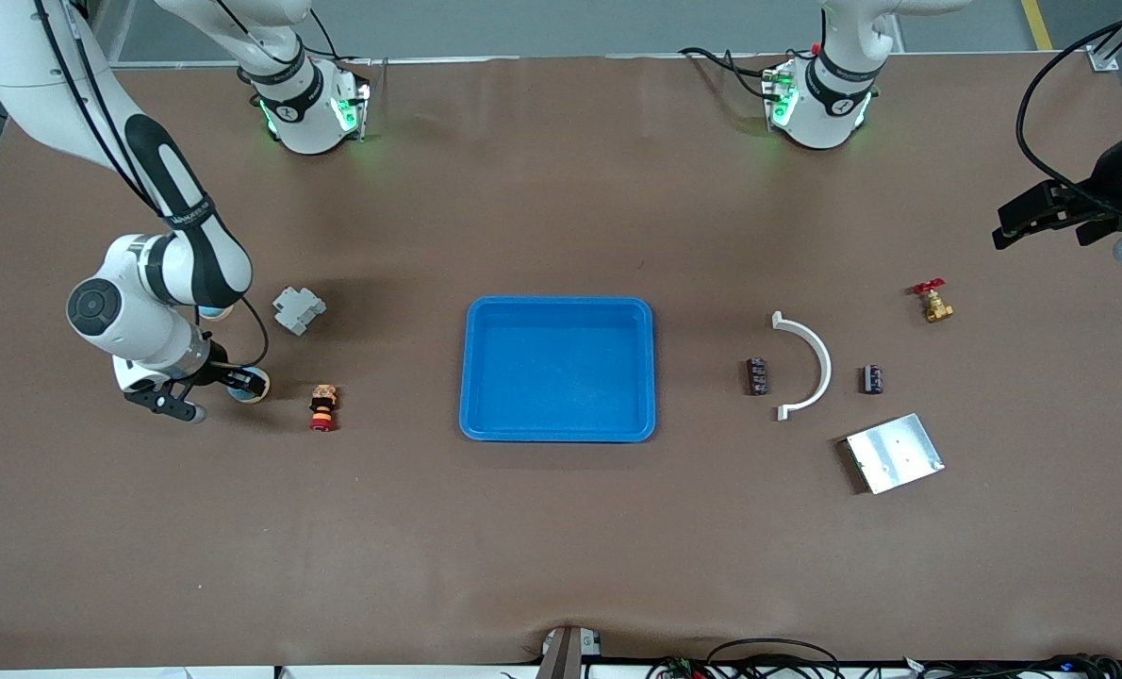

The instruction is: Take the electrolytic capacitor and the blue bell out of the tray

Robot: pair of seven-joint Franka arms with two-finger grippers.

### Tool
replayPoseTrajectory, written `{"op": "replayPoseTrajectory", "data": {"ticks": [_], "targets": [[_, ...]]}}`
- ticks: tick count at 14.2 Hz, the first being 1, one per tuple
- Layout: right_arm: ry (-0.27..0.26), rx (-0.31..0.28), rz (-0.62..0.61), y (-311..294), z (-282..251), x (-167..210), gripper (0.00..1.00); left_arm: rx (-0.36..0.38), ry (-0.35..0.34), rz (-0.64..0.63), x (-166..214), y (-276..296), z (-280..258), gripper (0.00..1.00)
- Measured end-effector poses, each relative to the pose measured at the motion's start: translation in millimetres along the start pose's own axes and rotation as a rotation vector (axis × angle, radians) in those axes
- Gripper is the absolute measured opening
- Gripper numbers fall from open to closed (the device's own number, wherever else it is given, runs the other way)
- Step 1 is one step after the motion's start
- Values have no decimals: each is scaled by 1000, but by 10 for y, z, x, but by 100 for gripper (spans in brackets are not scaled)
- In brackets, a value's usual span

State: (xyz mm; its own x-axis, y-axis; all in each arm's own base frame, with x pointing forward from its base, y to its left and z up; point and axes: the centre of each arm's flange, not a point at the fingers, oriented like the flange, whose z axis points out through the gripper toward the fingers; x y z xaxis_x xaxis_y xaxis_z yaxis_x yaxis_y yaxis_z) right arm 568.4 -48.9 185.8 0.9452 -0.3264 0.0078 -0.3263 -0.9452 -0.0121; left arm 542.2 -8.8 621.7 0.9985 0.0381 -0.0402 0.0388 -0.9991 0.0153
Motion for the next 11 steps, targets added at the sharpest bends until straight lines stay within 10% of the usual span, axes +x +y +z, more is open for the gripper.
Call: {"op": "replayPoseTrajectory", "data": {"ticks": [11], "targets": [[-11, 45, 76, 23, 19, 38, 64, -2, 39, 2, 44, 12, -39, 100]]}}
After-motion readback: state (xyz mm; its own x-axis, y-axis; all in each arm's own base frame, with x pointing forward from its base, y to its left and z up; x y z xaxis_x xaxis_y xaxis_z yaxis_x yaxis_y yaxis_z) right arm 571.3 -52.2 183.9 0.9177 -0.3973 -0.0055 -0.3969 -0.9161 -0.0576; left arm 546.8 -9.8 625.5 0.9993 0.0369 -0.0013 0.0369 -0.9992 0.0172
